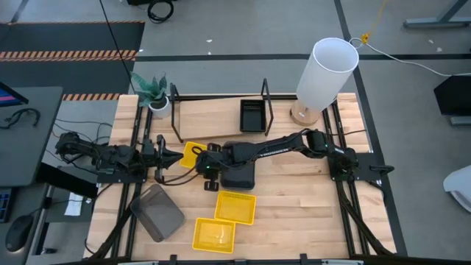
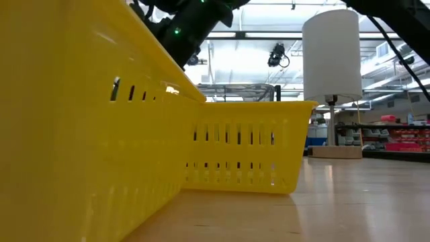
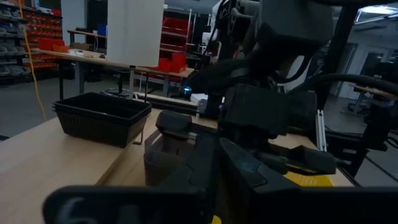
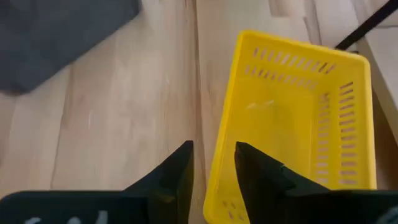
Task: Stack baskets on shelf by color
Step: Adjust the black bin on the table
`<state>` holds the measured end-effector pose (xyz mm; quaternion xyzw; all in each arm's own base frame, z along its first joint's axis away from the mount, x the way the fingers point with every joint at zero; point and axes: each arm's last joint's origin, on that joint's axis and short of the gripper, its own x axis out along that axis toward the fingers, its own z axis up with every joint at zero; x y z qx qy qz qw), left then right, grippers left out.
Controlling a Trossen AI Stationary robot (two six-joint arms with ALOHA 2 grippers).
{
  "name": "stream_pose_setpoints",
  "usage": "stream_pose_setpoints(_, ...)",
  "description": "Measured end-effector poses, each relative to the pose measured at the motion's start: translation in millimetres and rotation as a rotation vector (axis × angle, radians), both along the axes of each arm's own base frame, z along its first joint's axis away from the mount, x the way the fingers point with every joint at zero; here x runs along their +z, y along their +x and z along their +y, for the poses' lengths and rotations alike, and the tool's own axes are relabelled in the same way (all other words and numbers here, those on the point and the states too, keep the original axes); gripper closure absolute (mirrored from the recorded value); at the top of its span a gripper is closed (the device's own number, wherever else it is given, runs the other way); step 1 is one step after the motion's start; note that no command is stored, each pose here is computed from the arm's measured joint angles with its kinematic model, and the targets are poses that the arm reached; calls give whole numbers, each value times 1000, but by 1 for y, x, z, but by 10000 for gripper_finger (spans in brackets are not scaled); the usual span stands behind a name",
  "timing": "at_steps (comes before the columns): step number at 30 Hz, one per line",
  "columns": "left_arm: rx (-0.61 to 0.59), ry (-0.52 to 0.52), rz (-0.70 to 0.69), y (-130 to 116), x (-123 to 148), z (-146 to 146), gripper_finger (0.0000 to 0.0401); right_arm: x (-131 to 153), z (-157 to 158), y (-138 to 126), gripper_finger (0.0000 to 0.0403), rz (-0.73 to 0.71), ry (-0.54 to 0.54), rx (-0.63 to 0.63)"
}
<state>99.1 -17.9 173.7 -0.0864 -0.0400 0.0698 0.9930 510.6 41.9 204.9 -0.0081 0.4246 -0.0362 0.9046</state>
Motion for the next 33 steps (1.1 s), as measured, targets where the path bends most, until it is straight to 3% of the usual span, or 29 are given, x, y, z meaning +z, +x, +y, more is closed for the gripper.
stream_pose_setpoints(25, 0, 0, 1, 0, 0, 0, 371, -15, -5, -54, 265, 559, 44, -219)
stream_pose_setpoints(29, 0, 0, 1, 0, 0, 0, 373, -13, 0, -55, 265, 578, 69, -201)
stream_pose_setpoints(33, 0, 0, 1, 0, 0, 0, 368, 7, 10, -50, 265, 516, 76, -171)
